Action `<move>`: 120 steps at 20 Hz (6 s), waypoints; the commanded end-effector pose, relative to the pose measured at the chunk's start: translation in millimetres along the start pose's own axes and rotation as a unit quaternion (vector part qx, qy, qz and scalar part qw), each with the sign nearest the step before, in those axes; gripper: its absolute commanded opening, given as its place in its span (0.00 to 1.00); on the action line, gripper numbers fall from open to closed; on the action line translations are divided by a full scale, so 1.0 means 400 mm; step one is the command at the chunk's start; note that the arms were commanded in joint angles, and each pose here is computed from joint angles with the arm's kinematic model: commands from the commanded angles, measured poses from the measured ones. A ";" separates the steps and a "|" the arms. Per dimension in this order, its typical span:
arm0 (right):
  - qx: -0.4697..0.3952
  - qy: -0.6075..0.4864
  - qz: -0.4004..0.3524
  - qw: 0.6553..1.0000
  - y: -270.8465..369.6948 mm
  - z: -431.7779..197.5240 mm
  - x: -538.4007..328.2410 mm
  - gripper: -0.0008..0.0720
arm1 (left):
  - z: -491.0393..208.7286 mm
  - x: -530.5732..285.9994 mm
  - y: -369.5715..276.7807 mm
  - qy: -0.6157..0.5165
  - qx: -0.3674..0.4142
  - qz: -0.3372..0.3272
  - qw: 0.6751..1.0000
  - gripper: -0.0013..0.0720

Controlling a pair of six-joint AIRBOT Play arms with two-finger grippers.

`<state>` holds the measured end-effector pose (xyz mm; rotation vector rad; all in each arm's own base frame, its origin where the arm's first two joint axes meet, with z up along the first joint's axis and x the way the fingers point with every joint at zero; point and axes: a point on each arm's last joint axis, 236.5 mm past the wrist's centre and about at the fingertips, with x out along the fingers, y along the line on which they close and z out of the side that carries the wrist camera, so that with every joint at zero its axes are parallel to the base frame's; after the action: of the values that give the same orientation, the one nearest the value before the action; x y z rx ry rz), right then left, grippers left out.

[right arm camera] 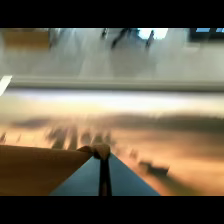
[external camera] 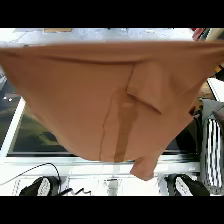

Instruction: Fold the clothes and pants, and hang the long-sleeved shirts on hangers.

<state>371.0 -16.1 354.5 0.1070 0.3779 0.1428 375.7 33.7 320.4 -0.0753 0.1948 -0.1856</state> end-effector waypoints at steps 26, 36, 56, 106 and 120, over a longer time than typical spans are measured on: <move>0.030 0.399 -0.156 0.903 -0.408 -0.661 0.485 0.03 | -0.942 0.329 -0.284 0.509 -0.245 -0.129 0.815 0.05; 0.041 0.459 -0.172 0.871 -0.417 -0.699 0.399 0.62 | -0.870 0.373 -0.256 0.480 -0.230 -0.156 0.832 0.97; 0.347 0.551 0.022 0.759 -0.089 -1.211 0.003 0.52 | -0.698 0.138 0.013 0.461 -0.178 -0.074 0.866 0.66; 0.208 0.138 0.053 0.967 0.025 -0.657 0.103 0.03 | -0.758 0.139 -0.212 0.379 -0.214 -0.165 0.885 0.05; 0.304 0.187 -0.045 0.933 -0.170 -0.778 0.613 0.03 | -0.897 0.430 -0.175 0.280 -0.255 0.026 0.925 0.05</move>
<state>463.1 -16.9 0.7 0.6491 0.7533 -0.0288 440.5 -104.9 -45.5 -0.5289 0.8735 -0.2023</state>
